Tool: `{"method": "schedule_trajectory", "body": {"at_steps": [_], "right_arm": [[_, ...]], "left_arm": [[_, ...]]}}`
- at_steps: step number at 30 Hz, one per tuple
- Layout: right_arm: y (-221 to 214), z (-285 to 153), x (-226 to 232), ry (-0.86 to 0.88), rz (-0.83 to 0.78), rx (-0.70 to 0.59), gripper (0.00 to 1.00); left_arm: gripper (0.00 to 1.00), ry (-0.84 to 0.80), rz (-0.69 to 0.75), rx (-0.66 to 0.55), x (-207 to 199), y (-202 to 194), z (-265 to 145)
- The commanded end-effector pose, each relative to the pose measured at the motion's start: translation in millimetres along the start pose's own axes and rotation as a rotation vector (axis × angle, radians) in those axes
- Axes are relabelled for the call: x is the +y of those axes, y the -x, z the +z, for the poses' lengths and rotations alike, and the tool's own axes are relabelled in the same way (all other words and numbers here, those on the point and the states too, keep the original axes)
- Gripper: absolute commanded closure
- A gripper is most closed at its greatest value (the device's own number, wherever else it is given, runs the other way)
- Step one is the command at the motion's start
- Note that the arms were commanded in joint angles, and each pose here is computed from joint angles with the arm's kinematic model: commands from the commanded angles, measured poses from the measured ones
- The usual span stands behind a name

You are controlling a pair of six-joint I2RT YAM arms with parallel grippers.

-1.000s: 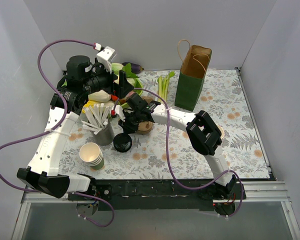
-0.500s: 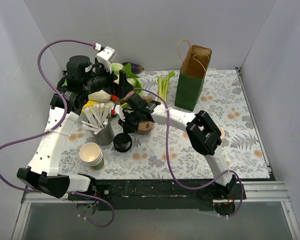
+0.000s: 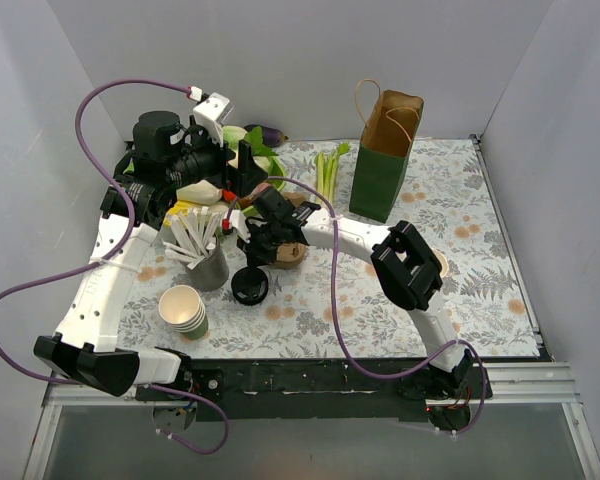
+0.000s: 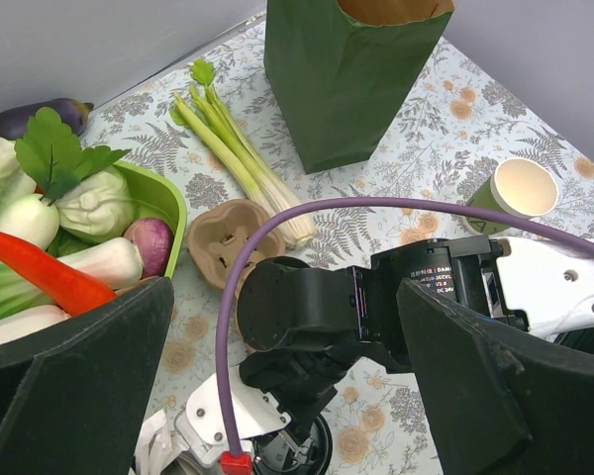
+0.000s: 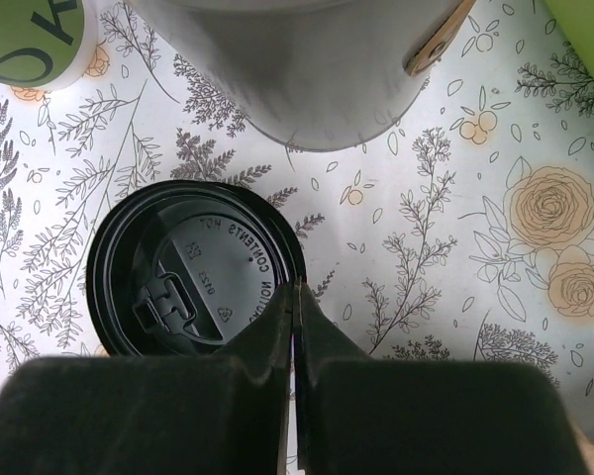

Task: Pack the takeout coffee

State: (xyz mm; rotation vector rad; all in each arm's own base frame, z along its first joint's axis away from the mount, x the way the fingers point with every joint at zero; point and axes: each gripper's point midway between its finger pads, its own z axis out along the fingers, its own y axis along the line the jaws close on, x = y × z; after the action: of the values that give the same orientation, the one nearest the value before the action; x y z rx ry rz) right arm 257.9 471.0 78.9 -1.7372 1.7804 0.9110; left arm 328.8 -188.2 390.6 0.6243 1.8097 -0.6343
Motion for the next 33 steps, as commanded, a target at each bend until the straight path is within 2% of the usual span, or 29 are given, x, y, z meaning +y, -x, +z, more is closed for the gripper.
{"method": "schedule_trajectory", "body": {"at_steps": [1,4,8,14,17,21,28,33], "right_arm": [[14,-2,1,0.029,0.004,-0.032,0.99],[28,-16,6,0.052,0.014,-0.066,0.99],[61,-54,16,0.028,-0.033,-0.145,0.99],[75,-87,37,0.052,-0.080,-0.194,0.99],[70,-92,47,0.077,-0.087,-0.191,0.99],[68,-105,54,0.048,-0.235,-0.211,0.99],[47,-151,62,-0.175,-0.491,-0.265,0.99],[19,-170,76,-0.223,-0.501,-0.223,0.99]], "left_arm": [[0.02,0.010,0.011,-0.005,1,0,-4],[0.02,0.012,0.015,-0.002,1,-1,-4],[0.02,0.018,0.021,-0.005,2,-1,-6],[0.02,0.016,0.019,-0.001,2,-4,-5],[0.02,0.016,0.017,0.003,2,-6,-5],[0.02,0.018,0.018,0.006,2,-6,-6],[0.02,-0.020,0.051,0.048,-7,-31,-16],[0.02,-0.146,0.057,0.095,-29,-58,-18]]}}
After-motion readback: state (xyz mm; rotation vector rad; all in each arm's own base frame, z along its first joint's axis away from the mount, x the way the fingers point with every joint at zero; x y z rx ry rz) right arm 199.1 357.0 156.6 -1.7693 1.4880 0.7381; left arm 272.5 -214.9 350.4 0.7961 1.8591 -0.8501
